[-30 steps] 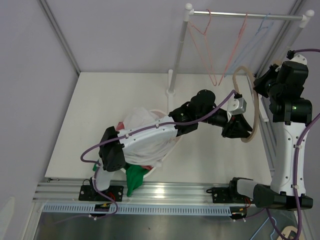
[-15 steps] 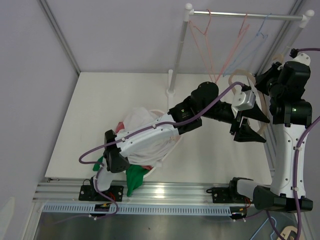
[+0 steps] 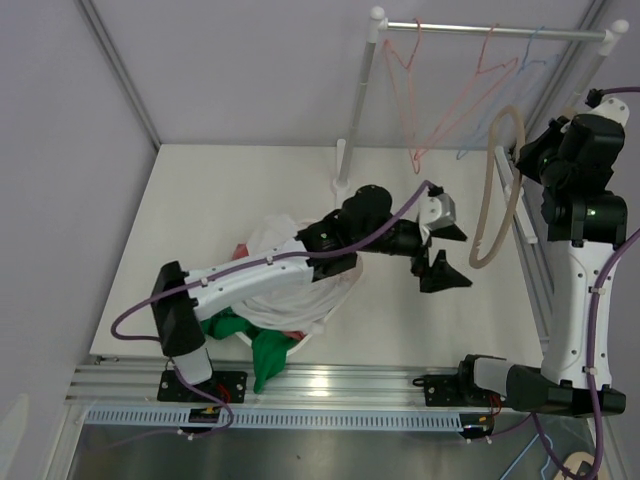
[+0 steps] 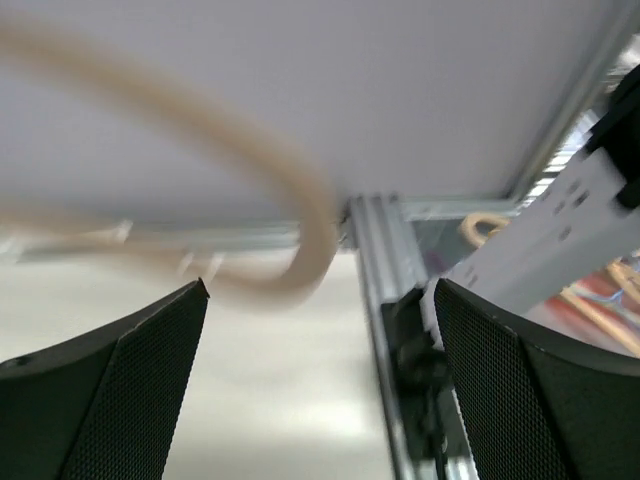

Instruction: Remove the t-shirt from the hanger

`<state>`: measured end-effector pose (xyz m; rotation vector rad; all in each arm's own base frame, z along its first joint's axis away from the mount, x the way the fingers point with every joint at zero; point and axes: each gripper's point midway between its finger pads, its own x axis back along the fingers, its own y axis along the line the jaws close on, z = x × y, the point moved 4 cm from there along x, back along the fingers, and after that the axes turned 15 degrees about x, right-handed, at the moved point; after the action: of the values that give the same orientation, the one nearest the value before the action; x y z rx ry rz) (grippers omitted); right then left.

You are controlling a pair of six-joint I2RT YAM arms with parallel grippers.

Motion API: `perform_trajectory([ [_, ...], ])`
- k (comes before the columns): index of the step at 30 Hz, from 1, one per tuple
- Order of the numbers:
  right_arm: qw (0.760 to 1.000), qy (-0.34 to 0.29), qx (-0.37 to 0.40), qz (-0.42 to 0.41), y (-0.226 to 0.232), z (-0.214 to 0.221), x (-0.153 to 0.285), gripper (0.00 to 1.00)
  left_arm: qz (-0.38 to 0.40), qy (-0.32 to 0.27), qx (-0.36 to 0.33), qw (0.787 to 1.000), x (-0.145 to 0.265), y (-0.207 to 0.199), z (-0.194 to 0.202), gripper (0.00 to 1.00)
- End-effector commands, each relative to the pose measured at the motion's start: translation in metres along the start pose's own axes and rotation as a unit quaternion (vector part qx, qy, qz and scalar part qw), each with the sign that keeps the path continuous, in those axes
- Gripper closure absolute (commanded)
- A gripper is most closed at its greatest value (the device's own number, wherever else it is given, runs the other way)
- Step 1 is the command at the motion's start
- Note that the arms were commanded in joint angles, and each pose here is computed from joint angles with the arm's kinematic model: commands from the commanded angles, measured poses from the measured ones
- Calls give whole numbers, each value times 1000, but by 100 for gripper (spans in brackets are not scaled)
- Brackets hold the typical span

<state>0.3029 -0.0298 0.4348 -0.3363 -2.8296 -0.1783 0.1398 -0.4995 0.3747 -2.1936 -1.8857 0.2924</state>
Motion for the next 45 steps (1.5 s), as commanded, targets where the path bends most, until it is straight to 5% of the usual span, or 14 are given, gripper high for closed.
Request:
perform_trajectory([
  [1,998,-50,12,23,-9,-31,13,100,-74,-74,-3,995,65,20,-30,0],
  [9,999,-40,20,28,-19,-27,-6,100,-75,-122,-41,989,136,-24,-70,1],
  [16,995,-61,35,65,-42,-60,-21,100,-131,-141,17,981,181,13,-58,1],
  [20,994,-63,43,77,-47,-74,-41,100,-180,-153,-5,972,209,22,-58,1],
  [29,995,-66,39,68,-46,-89,-151,100,-216,-159,11,963,233,41,-37,0],
  [35,988,-131,29,81,-54,-112,-201,100,-250,-139,21,958,236,64,-17,1],
  [41,970,-231,14,70,-55,-146,-220,100,-257,-141,27,956,236,72,-8,1],
  [45,968,-243,3,71,-55,-153,-213,100,-261,-136,34,955,236,76,2,0],
])
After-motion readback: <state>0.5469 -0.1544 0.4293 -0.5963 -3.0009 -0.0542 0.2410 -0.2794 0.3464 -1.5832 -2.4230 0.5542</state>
